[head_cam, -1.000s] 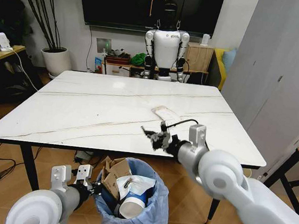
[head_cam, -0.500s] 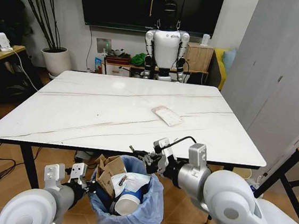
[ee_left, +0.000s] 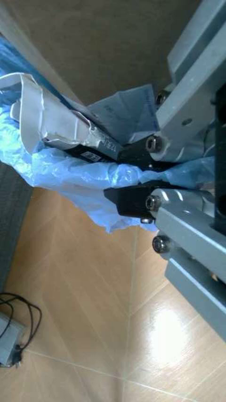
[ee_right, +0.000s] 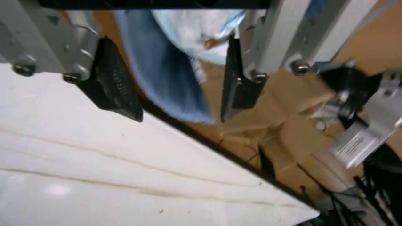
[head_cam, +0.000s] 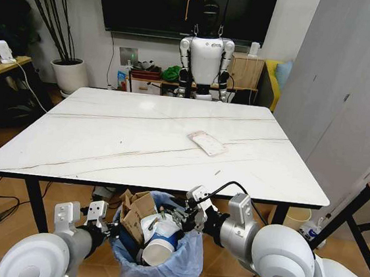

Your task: Pick up the trash bin and place the trash from the table into it.

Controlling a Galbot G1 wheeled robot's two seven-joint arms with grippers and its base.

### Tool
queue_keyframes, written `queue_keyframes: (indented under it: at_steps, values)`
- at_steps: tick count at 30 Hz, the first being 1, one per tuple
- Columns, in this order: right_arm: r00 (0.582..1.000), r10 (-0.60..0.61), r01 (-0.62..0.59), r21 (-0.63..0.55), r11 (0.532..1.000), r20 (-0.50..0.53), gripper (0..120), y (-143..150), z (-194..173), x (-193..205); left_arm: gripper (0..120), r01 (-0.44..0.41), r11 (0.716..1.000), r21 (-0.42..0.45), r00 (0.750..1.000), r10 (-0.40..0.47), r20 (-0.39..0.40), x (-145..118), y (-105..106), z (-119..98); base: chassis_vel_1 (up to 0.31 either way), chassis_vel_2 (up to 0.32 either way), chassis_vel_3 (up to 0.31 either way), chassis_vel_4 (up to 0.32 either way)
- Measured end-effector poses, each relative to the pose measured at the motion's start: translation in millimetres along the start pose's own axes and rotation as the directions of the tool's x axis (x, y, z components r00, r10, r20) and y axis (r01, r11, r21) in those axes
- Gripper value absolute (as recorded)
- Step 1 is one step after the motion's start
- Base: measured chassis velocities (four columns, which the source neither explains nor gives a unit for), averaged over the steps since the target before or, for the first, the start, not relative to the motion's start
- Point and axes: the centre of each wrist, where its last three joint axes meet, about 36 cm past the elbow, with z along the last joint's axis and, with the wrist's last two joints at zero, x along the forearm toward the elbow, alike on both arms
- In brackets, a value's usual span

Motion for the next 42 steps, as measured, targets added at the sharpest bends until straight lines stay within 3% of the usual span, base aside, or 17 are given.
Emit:
queue_keyframes:
  at_steps: [4, 10, 13, 16, 18, 24, 32, 42]
  values:
    - [0.997, 0.065, -0.064, -0.031, 0.997, 0.033, 58, -15.2, -12.7, -10.0, 0, -0.003, 1.0, 0.0, 1.0, 0.003, -0.005, 0.7, -0.9, 1.9, 0.0, 0.0, 0.0, 0.0]
    - [0.972, 0.237, -0.234, -0.096, 0.967, 0.012, 86, -82.4, -24.4, -50.7, 0, -0.015, 1.0, -0.004, 1.0, 0.015, -0.017, 2.0, -3.9, 5.8, 0.0, 0.0, 0.0, 0.0]
    - [0.95, 0.312, -0.311, -0.076, 0.947, -0.001, 92, -109.3, -21.0, -64.2, 0, -0.022, 1.0, -0.009, 1.0, 0.022, -0.017, 1.6, -5.3, 5.6, 0.0, 0.0, 0.0, 0.0]
    - [0.912, 0.409, -0.409, 0.019, 0.912, -0.001, 100, -142.3, -10.7, -78.6, 0, -0.028, 1.0, -0.012, 0.999, 0.028, -0.023, -0.3, -6.6, 6.1, 0.0, 0.0, 0.0, 0.0]
    - [0.881, 0.474, -0.472, 0.105, 0.875, 0.008, 100, -162.2, -1.5, -85.9, 0, -0.03, 0.999, -0.015, 0.999, 0.029, -0.025, -0.6, -6.8, 5.9, 0.0, 0.0, 0.0, 0.0]
    - [0.841, 0.541, -0.536, 0.192, 0.822, 0.031, 100, -184.9, 2.0, -102.6, 0, -0.034, 0.999, -0.015, 0.999, 0.034, -0.023, -0.1, -6.5, 4.2, 0.0, 0.0, 0.0, 0.0]
    - [0.81, 0.587, -0.578, 0.206, 0.79, 0.022, 100, -208.9, -2.4, -126.4, 0, -0.047, 0.999, -0.012, 0.999, 0.047, -0.025, 1.2, -7.0, 4.5, 0.0, 0.0, 0.0, 0.0]
    - [0.802, 0.597, -0.583, 0.191, 0.79, -0.023, 100, -216.3, 16.1, -136.0, 0, -0.05, 0.999, -0.004, 0.999, 0.05, -0.019, 3.5, -5.2, 0.6, 0.0, 0.0, 0.0, 0.0]
